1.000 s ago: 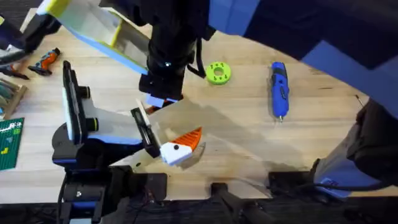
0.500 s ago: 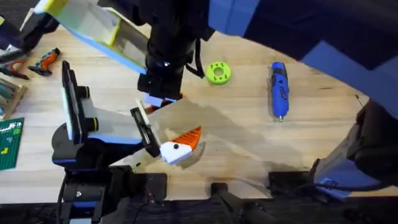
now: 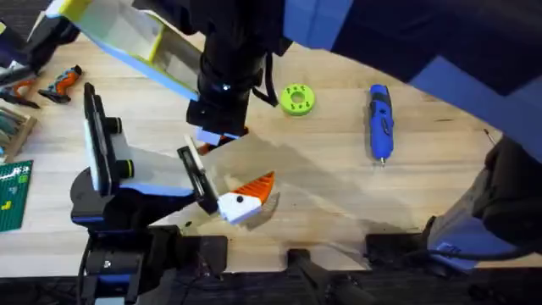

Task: Pick up the gripper from the table and insert it into the empty holder that is missing its gripper. Then pick up a screw, insert it into the mounting hole, and use the screwdriver to tighten it. Finally, clean up the table by picking up the vegetable and placing it into the bucket.

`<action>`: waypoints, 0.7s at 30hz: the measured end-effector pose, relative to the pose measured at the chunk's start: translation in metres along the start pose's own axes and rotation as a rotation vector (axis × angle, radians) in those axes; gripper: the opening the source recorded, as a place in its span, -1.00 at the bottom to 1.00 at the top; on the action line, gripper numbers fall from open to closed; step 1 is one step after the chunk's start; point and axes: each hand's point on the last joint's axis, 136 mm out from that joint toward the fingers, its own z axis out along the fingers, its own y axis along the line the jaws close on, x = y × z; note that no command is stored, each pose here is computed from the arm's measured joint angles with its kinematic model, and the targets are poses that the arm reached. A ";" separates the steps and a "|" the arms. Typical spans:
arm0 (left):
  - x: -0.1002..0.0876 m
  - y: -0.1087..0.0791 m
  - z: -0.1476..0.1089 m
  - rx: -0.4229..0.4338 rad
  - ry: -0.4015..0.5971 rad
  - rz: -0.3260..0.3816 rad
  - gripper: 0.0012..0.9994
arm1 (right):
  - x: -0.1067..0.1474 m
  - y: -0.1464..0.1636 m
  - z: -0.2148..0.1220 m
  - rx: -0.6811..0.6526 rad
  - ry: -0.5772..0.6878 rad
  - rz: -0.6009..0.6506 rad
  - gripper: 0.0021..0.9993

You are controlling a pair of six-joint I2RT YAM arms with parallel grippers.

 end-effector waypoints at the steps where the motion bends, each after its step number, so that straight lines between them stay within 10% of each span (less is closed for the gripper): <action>1: 0.000 0.000 0.000 0.000 0.000 0.000 0.97 | 0.000 0.000 0.000 0.000 0.000 -0.001 -0.99; 21: 0.000 0.001 0.000 -0.003 0.000 0.000 0.97 | -0.002 0.000 0.000 0.003 -0.009 -0.003 -0.99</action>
